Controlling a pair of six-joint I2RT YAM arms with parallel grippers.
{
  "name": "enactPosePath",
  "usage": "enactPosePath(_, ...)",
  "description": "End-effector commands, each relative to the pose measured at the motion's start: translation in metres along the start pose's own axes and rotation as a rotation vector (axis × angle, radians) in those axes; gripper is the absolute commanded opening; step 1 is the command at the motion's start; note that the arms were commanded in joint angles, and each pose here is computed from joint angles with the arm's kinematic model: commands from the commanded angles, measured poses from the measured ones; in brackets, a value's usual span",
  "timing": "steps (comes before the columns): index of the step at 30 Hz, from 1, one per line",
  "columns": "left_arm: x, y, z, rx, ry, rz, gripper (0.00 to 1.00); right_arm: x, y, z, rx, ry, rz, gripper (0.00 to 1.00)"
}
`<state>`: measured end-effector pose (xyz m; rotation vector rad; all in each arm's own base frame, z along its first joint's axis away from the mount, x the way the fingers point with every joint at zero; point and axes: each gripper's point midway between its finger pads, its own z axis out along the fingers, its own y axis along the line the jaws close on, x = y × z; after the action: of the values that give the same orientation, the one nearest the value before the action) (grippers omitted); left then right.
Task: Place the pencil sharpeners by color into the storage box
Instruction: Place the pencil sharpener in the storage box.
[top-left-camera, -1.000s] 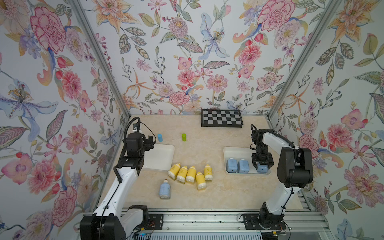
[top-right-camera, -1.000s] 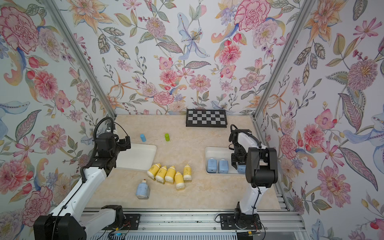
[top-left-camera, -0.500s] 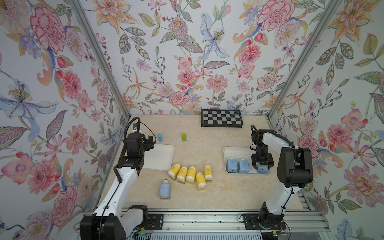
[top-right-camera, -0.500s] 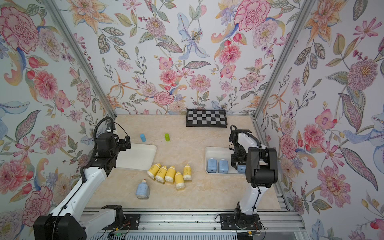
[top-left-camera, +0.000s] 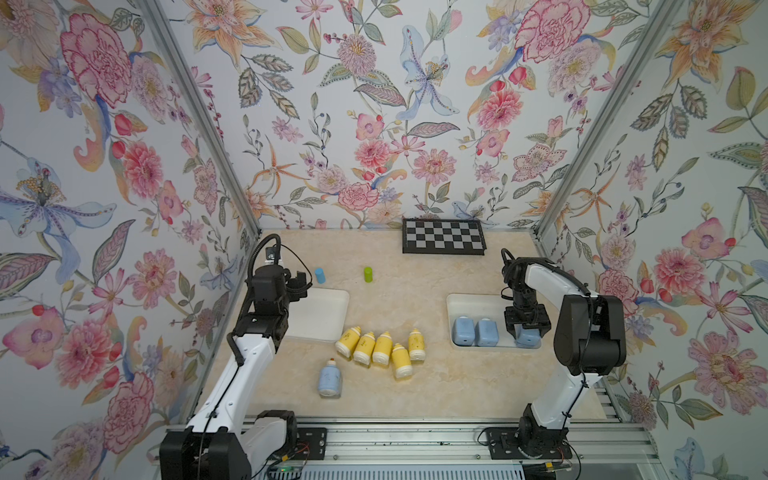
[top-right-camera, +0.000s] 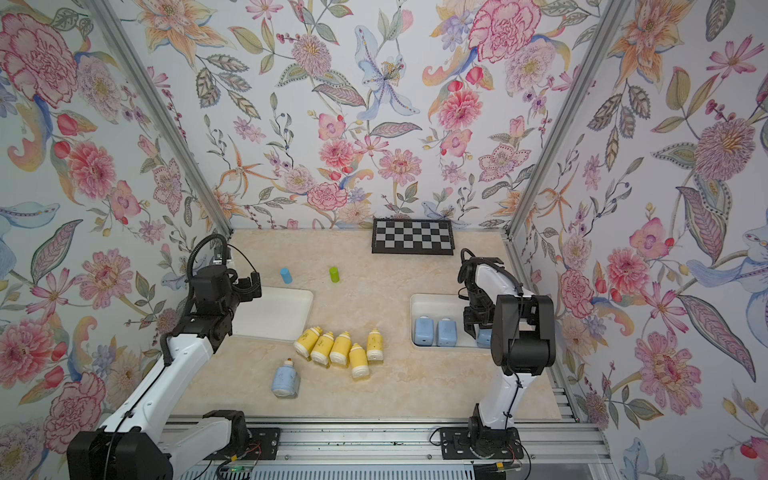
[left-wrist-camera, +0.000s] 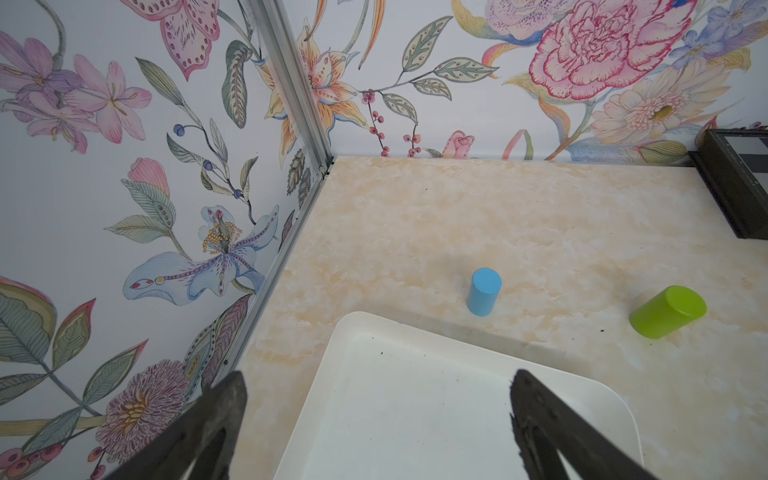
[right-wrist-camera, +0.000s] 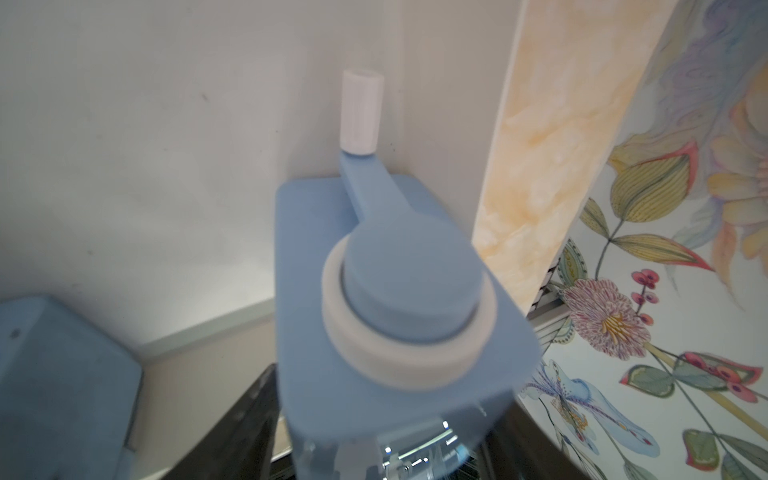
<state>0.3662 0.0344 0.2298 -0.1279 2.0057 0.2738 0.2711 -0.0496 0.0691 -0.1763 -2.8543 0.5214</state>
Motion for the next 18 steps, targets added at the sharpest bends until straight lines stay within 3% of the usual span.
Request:
enactPosePath(1, -0.013, 0.003, -0.006, 0.005, -0.042, -0.015, 1.00, 0.004, -0.007, -0.008, 0.031, 0.000, 0.002, 0.71)
enactPosePath(18, -0.014, 0.003, -0.007, 0.006, -0.048, -0.017, 1.00, 0.005, -0.014, -0.022, 0.118, -0.036, -0.016, 0.70)
